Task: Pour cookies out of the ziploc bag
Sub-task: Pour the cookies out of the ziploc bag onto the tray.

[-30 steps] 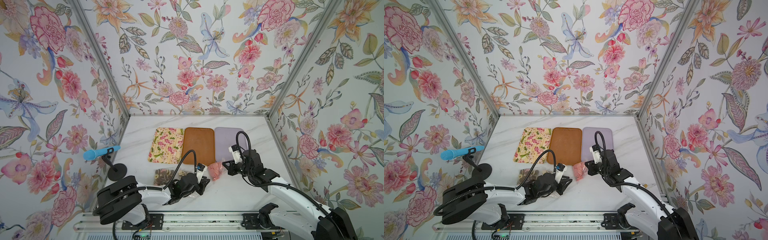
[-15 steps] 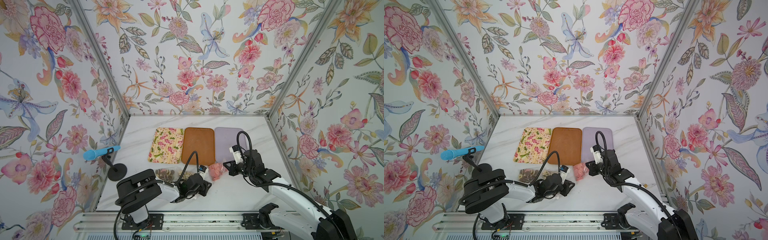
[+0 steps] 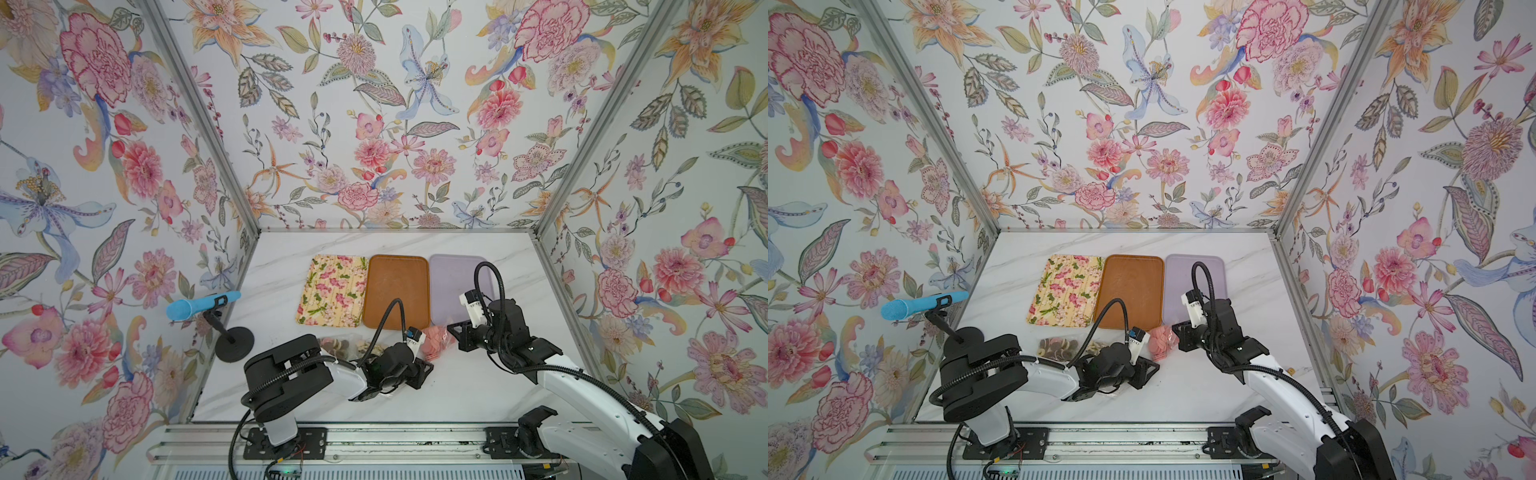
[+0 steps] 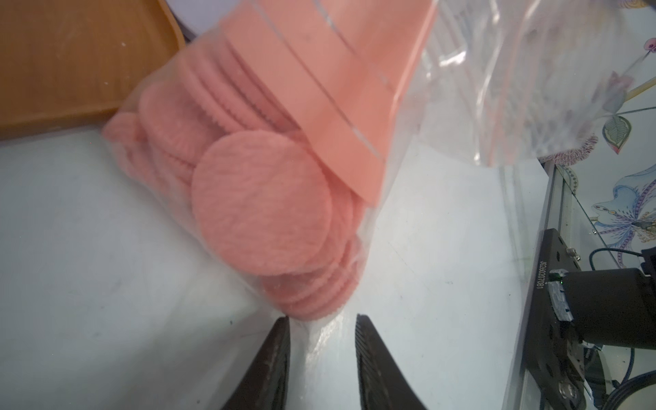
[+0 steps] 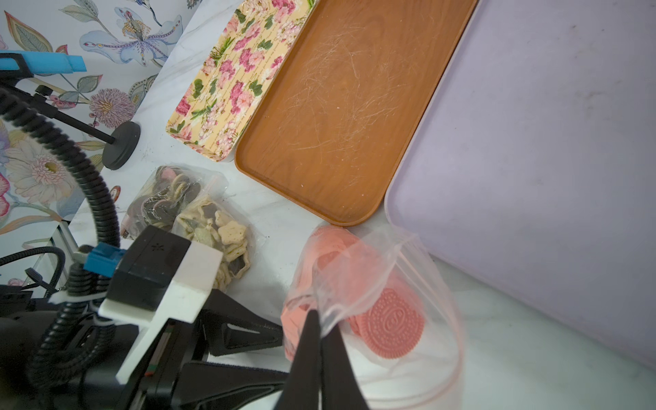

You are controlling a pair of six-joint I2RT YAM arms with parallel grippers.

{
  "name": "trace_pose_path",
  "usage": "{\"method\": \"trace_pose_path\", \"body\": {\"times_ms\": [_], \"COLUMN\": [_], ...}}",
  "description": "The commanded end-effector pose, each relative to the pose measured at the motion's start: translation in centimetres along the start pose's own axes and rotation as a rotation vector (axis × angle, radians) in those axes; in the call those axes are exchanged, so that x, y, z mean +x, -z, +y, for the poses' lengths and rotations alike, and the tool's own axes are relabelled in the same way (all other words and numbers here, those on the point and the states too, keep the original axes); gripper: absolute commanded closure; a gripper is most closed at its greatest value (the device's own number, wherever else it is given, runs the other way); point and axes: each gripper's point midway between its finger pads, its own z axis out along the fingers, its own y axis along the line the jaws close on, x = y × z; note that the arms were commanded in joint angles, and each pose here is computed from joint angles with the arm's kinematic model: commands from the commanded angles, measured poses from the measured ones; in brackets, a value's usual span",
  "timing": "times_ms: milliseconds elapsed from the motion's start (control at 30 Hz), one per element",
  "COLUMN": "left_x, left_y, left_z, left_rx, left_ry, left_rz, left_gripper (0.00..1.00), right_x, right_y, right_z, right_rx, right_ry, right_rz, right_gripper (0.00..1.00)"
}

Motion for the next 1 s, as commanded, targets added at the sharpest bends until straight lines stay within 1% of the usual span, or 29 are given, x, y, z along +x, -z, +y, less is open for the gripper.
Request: {"method": "trace_pose_path", "body": {"times_ms": [0, 100, 200, 267, 433, 533, 600, 700, 800, 833, 967], "left_x": [0.0, 0.0, 0.4, 0.7, 1.2, 1.4, 1.3, 1.3, 1.2, 1.2, 0.6], "left_y": [-0.5, -0.6, -0.8, -1.0, -1.4, -1.6, -1.7, -1.9, -1.7, -1.7, -1.1], "left_z": [-0.2, -0.1, 0.6, 1.0, 1.0, 1.5, 1.7, 1.9, 2.1, 2.2, 2.2], "left_rx": [-0.005, -0.020, -0.060, -0.081, -0.097, -0.133, -0.146, -0.156, -0.170, -0.178, -0.188], "left_ry": [-0.027, -0.041, -0.051, -0.055, -0.054, -0.057, -0.059, -0.060, -0.063, -0.066, -0.081], "left_rz": [0.021, 0.032, 0.057, 0.075, 0.105, 0.117, 0.112, 0.115, 0.112, 0.112, 0.094], "left_gripper": [0.68, 0.72, 0.72, 0.73, 0.69, 0.70, 0.74, 0.88, 0.98, 1.00, 1.00], "right_x": [0.1, 0.0, -0.1, -0.2, -0.3, -0.4, -0.4, -0.5, -0.6, -0.7, -1.3], "right_y": [0.1, 0.1, 0.1, 0.0, 0.0, -0.1, -0.1, -0.1, -0.1, -0.1, 0.1], "right_z": [0.1, 0.2, 0.2, 0.2, 0.3, 0.3, 0.3, 0.4, 0.4, 0.4, 0.7], "right_rx": [-0.012, -0.013, -0.013, -0.015, -0.019, -0.020, -0.021, -0.022, -0.022, -0.026, -0.034], "right_ry": [0.014, 0.015, 0.018, 0.019, 0.021, 0.024, 0.023, 0.023, 0.024, 0.026, 0.028], "right_rz": [0.004, 0.002, -0.001, 0.000, -0.001, -0.003, -0.002, -0.003, -0.005, -0.006, -0.015], "right_gripper": [1.00, 1.00, 1.00, 1.00, 1.00, 1.00, 1.00, 1.00, 1.00, 1.00, 1.00]}}
